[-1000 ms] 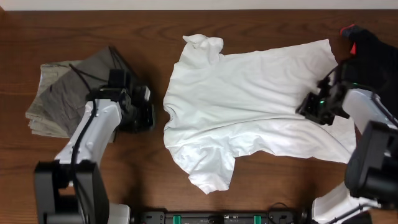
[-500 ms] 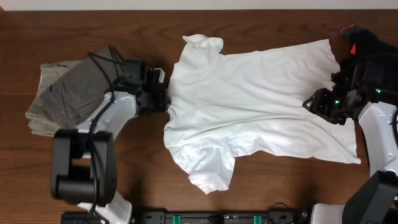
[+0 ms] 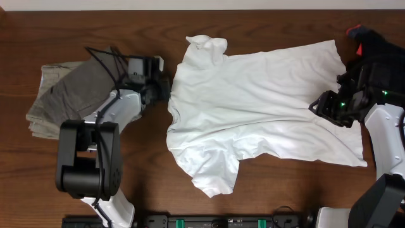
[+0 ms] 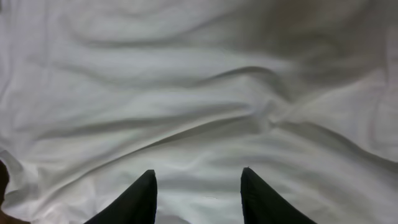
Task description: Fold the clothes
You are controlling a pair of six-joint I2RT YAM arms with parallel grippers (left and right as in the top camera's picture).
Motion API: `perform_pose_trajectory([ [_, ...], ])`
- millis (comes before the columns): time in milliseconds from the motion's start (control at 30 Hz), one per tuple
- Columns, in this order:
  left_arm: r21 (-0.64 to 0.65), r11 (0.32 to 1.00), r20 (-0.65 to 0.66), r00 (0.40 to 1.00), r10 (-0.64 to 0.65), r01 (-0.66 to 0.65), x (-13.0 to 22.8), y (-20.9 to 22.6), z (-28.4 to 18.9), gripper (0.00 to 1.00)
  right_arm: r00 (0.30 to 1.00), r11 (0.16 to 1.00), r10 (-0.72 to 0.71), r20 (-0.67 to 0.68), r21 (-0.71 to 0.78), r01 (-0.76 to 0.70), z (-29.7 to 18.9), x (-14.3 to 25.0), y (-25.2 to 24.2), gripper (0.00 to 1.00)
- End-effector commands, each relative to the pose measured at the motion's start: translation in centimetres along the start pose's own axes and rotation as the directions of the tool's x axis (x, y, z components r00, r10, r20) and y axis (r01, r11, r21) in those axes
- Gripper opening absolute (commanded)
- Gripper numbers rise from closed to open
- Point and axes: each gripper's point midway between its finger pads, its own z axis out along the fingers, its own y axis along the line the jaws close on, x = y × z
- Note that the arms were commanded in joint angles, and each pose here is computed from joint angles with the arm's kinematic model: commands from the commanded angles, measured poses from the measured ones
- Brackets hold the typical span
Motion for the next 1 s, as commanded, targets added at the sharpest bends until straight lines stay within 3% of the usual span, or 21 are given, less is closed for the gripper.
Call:
perform_pose_trajectory([
  [0, -0.008, 0.998, 0.082, 0.995, -0.062, 0.063, -4.8, 0.9, -1.7, 0.06, 1.0, 0.998, -0.007, 0.0, 0.063, 0.007, 0.0, 0.0, -1.1, 0.46],
  [100, 0.124, 0.989, 0.006, 0.996, -0.085, 0.084, -5.3, -1.2, -3.3, 0.13, 1.0, 0.994, 0.004, -0.023, 0.112, -0.002, 0.2, 0.5, -2.1, 0.46],
  [233, 0.27, 0.958, -0.17, 0.984, -0.049, 0.095, -1.8, -4.5, -4.6, 0.17, 0.992, 0.984, 0.074, -0.098, 0.17, -0.057, 0.9, 2.3, -3.3, 0.46],
  [267, 0.286, 0.955, -0.214, 0.977, -0.023, 0.085, -0.5, -5.1, -4.7, 0.21, 0.989, 0.983, 0.083, -0.12, 0.175, -0.061, 1.1, 2.8, -3.5, 0.46],
  [500, 0.347, 0.936, -0.424, 0.882, 0.205, -0.051, 6.9, -8.7, -6.1, 0.21, 0.951, 0.967, 0.157, -0.268, 0.239, -0.093, 4.3, 6.5, -5.9, 0.41],
  [700, 0.396, 0.91, -0.461, 0.831, 0.311, -0.12, 9.5, -11.7, -7.0, 0.19, 0.948, 0.968, 0.16, -0.274, 0.232, -0.097, 5.7, 6.4, -6.3, 0.41],
  [800, 0.356, 0.916, -0.46, 0.818, 0.345, -0.186, 9.9, -11.8, -7.5, 0.12, 0.952, 0.977, 0.137, -0.274, 0.194, -0.085, 5.8, 6.2, -5.7, 0.43],
  [967, 0.066, 0.953, -0.401, 0.867, 0.296, -0.295, 7.0, -8.0, -7.8, 0.17, 0.956, 0.99, 0.111, -0.271, 0.115, -0.083, 6.1, 5.8, -4.5, 0.45],
])
